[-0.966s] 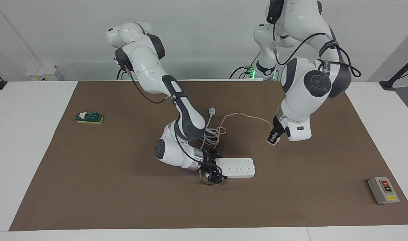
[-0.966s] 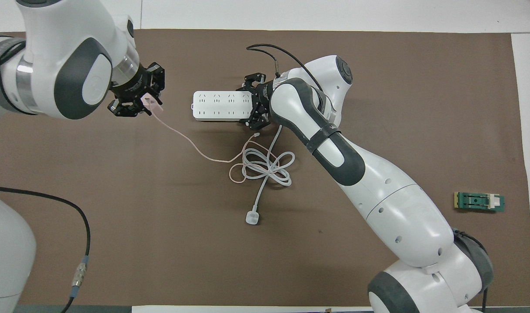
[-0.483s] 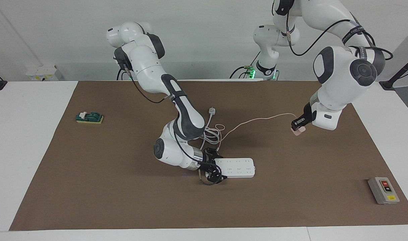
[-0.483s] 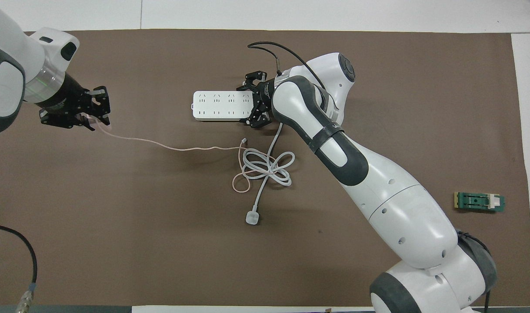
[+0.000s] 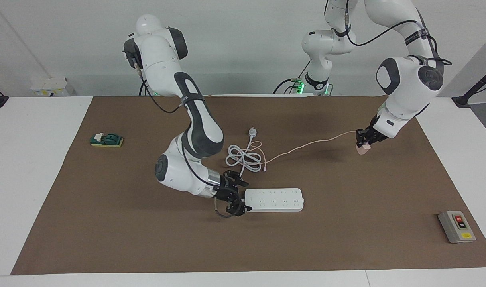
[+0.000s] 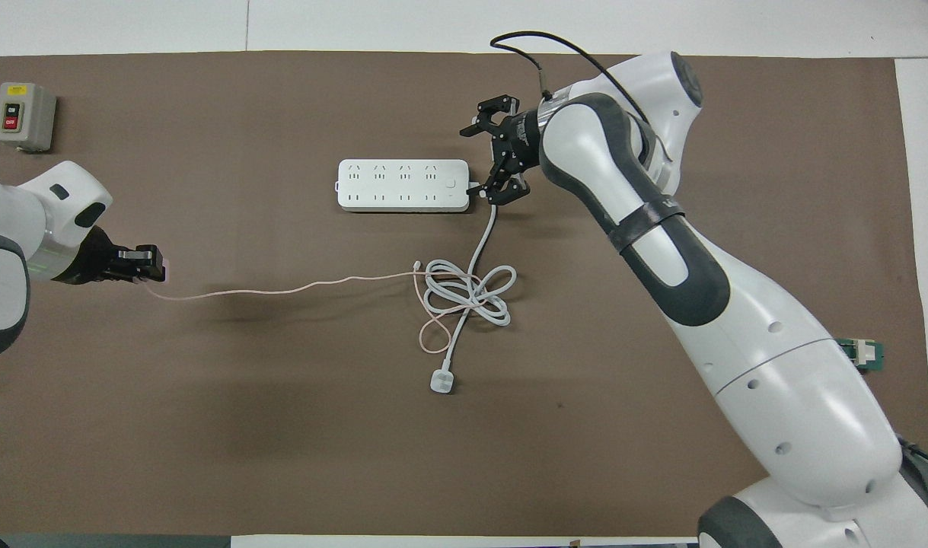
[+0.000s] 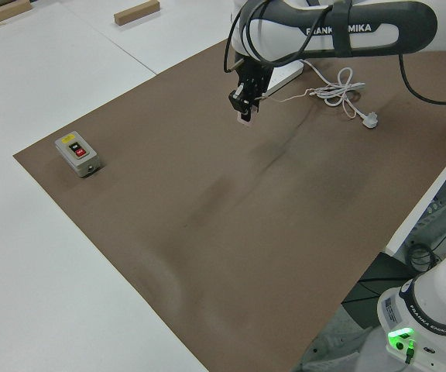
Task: Unplug charger and place it aside
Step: 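Lower the charger onto the table with the left gripper while the right gripper withdraws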
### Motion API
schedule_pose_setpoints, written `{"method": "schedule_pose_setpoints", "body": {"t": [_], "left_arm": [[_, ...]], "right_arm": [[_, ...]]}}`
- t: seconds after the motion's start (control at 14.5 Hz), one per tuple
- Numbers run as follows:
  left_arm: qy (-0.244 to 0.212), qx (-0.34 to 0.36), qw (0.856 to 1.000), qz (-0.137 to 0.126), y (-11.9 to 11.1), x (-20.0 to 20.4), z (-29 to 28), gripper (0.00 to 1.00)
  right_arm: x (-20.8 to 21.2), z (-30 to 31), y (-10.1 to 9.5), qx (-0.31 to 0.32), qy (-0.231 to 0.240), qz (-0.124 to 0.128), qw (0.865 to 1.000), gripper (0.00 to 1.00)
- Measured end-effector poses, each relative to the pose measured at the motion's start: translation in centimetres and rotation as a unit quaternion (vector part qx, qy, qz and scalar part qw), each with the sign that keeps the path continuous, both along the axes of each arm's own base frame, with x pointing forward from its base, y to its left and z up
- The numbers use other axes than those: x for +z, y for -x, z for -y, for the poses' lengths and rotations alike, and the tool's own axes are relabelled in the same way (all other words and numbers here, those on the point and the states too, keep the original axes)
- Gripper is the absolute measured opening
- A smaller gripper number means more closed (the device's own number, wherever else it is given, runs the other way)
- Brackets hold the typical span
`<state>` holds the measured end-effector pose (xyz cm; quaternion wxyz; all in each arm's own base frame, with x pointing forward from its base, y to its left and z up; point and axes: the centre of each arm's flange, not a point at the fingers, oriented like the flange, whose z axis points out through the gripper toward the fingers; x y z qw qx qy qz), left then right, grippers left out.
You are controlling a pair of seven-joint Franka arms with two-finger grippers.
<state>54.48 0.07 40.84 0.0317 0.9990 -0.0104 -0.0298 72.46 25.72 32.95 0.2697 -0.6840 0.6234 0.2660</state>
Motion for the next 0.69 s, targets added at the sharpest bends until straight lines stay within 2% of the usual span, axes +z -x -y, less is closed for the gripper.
{"method": "schedule_pose_setpoints", "body": {"t": [0.34,0.48,0.69], "left_arm": [[0.035,-0.003,0.998,0.044,0.0,-2.0,-1.2,0.29],[0.038,0.003,0.998,0.054,-0.4,-3.0,-1.6,0.29],[0.059,0.010,0.996,0.066,-1.1,-4.9,-3.0,0.29]], "right_arm": [[8.8,9.5,0.5,0.005,0.015,-0.007,1.000,1.00],[11.7,12.7,0.9,0.013,0.042,0.006,0.999,1.00],[16.3,14.7,2.6,0.049,0.095,0.036,0.994,1.00]]}}
